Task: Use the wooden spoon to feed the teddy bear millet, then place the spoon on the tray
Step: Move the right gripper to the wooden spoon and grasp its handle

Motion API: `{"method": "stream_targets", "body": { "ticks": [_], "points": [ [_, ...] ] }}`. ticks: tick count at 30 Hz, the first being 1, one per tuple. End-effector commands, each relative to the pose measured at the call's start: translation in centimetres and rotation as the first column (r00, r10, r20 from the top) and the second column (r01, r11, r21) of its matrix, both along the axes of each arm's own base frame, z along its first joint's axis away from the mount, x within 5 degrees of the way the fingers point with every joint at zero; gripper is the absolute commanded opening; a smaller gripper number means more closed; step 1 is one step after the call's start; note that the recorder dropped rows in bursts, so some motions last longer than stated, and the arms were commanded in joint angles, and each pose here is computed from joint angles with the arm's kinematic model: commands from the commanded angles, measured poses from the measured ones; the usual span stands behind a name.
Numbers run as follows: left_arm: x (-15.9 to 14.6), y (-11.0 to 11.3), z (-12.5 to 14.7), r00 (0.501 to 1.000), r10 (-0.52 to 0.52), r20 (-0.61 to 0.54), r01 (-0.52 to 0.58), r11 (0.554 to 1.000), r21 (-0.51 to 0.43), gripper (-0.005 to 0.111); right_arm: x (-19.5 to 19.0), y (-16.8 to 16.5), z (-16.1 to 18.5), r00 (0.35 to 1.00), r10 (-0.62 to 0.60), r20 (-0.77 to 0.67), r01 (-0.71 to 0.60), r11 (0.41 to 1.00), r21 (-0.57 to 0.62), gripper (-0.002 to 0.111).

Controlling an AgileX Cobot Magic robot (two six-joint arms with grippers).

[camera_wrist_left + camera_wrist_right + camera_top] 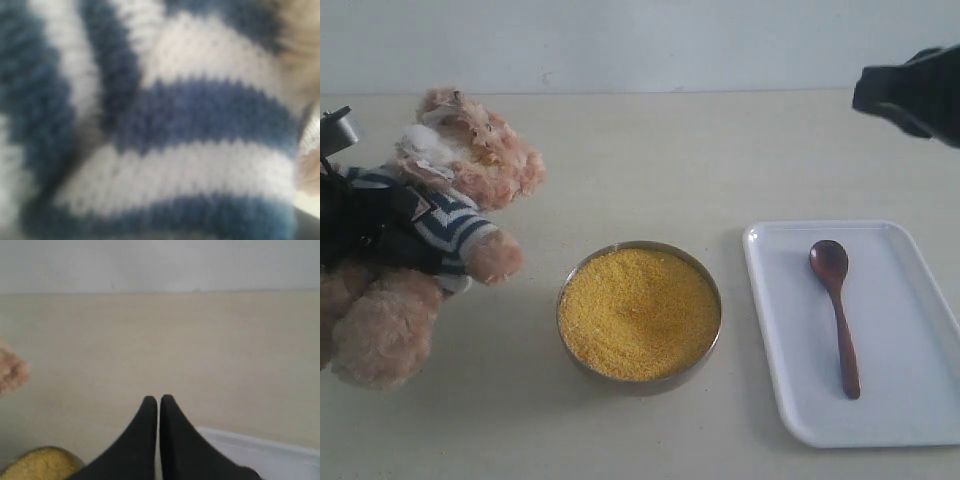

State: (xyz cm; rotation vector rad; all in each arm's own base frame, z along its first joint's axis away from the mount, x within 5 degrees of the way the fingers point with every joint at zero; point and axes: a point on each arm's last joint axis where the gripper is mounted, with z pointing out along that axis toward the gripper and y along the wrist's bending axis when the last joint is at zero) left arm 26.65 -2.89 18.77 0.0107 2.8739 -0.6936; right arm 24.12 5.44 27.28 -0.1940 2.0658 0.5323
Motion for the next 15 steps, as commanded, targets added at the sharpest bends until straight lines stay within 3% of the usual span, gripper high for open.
{"method": "stream_targets", "body": {
  "ticks": [1, 3, 5, 6, 7, 9, 11, 12, 15],
  "points": [
    [0.0, -0.1, 0.3, 1.000, -0.001, 0.022, 0.001, 1.000, -0.004, 0.004, 2.7, -0.7, -2.8, 1.000, -0.025, -0.013, 0.021, 0.975, -0.222, 0.001],
    [0.0, -0.1, 0.3, 1.000, -0.001, 0.025, 0.001, 1.000, 0.000, 0.004, 3.3, -1.6, -3.2, 0.993, -0.097, 0.064, 0.115, 0.893, -0.434, -0.001],
    [0.1, -0.1, 0.3, 0.999, -0.002, 0.034, 0.002, 1.000, 0.005, 0.004, 3.6, -2.5, -2.9, 0.970, -0.182, 0.163, 0.244, 0.737, -0.630, 0.000],
    [0.1, 0.0, 0.3, 0.999, -0.002, 0.037, 0.002, 1.000, 0.007, 0.004, 3.5, -3.0, -2.6, 0.947, -0.258, 0.192, 0.316, 0.632, -0.708, 0.000],
    [0.2, 0.0, 0.3, 0.999, 0.001, 0.043, -0.002, 1.000, 0.010, 0.004, 3.6, -3.3, -2.4, 0.932, -0.310, 0.186, 0.330, 0.521, -0.787, 0.000],
    [0.2, 0.0, 0.3, 0.999, 0.007, 0.052, -0.007, 1.000, 0.014, 0.004, 4.5, -3.5, -2.2, 0.929, -0.358, 0.089, 0.234, 0.388, -0.891, 0.000],
    [0.3, 0.0, 0.3, 0.998, 0.010, 0.055, -0.011, 1.000, 0.015, 0.004, 5.3, -2.7, -2.4, 0.915, -0.394, -0.085, 0.123, 0.474, -0.872, 0.000],
    [0.3, 0.0, 0.3, 0.998, 0.010, 0.055, -0.011, 1.000, 0.015, 0.004, 5.6, -2.0, -2.4, 0.903, -0.384, -0.191, 0.056, 0.547, -0.835, 0.000],
    [0.3, 0.0, 0.3, 0.998, 0.010, 0.055, -0.011, 1.000, 0.015, 0.004, 5.5, 0.3, -2.3, 0.849, -0.279, -0.448, -0.130, 0.713, -0.689, 0.001]
  ]
}}
